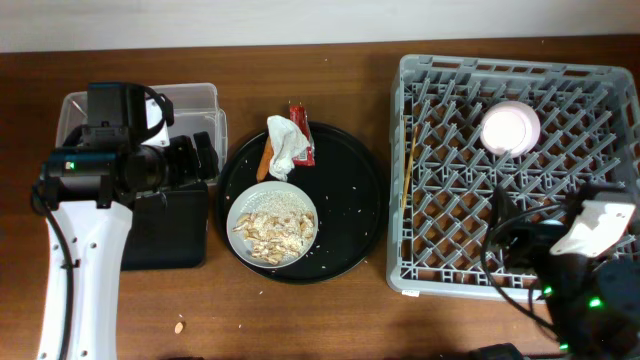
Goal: Sort waste into correct bins and load items into the dishwasher rack
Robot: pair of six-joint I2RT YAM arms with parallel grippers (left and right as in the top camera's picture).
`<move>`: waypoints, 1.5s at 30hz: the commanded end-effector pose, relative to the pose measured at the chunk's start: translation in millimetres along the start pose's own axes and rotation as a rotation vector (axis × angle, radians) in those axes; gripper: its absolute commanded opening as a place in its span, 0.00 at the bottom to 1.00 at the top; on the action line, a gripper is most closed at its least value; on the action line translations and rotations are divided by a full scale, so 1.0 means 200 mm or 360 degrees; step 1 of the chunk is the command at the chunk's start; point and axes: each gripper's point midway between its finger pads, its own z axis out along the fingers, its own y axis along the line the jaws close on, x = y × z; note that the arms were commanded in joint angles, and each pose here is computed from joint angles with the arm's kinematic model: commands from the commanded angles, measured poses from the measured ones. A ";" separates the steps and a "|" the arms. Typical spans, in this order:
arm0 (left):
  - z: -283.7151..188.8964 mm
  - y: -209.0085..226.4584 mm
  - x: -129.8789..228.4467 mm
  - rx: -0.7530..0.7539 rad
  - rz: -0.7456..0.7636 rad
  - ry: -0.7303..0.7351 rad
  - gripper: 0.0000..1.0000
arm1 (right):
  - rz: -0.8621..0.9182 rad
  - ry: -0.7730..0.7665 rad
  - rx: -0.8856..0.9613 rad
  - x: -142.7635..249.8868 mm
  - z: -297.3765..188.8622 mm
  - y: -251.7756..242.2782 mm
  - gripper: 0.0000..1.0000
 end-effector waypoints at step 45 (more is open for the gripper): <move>1.33 -0.55 0.11 -0.0243 0.0641 0.0155 0.53 | 0.0097 -0.0358 0.0043 0.85 0.41 -0.20 0.98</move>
